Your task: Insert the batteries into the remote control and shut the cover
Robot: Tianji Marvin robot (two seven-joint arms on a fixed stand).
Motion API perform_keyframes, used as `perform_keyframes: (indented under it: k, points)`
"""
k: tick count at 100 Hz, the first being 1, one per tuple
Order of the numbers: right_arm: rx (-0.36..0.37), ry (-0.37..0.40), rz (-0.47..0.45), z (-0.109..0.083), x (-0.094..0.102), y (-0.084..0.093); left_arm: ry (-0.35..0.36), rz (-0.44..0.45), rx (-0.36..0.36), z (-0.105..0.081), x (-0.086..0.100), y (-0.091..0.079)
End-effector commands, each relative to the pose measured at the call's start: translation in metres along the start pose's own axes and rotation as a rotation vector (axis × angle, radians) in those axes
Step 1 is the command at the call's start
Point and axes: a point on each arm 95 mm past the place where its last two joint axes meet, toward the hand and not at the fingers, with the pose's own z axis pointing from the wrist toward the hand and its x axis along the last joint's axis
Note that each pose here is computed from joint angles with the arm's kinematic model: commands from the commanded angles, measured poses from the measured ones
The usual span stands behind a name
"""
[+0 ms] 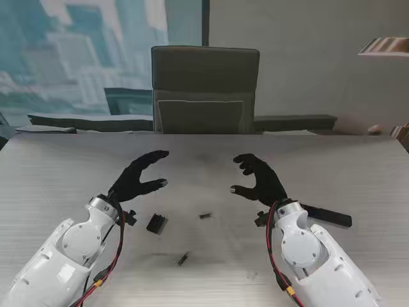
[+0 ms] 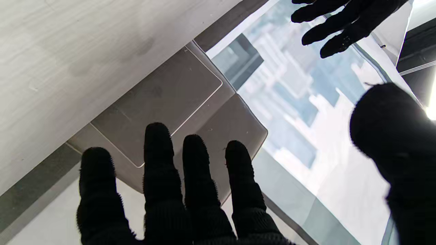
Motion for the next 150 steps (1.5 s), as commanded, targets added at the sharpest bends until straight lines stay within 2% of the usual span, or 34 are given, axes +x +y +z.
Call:
perform_keyframes:
  k: [1,22,32,42,61,75,84,95,103,150]
  points:
    - [0.025,-0.003,0.005,-0.005,0.001,-0.007,0.002,-0.020,-0.026,0.001,0.001,0.004]
    - [0.003,0.019,-0.040,-0.011,0.004,0.002,0.003,-0.037,-0.057,0.005,0.002,0.005]
    - [0.002,0.017,-0.111,-0.013,0.000,0.014,0.007,-0.043,-0.053,0.007,0.002,0.005]
    - [0.047,-0.010,-0.270,-0.015,-0.013,0.033,0.008,-0.051,-0.053,0.010,0.002,0.005]
    - [0.210,-0.096,-0.652,-0.018,-0.050,0.067,-0.008,-0.060,-0.070,0.011,0.001,0.006]
    - [0.338,-0.155,-0.868,-0.024,-0.073,0.080,0.001,-0.048,-0.073,0.010,0.003,0.006]
    - [0.408,-0.196,-0.963,-0.028,-0.086,0.084,0.001,-0.051,-0.073,0.010,0.003,0.006]
    - [0.474,-0.259,-1.035,-0.034,-0.100,0.088,0.001,-0.054,-0.076,0.012,0.003,0.006]
    - [0.495,-0.301,-1.064,-0.040,-0.109,0.091,0.001,-0.056,-0.081,0.014,0.003,0.006]
    - [0.485,-0.480,-1.100,-0.075,-0.141,0.106,0.007,-0.100,-0.123,0.029,-0.001,0.009]
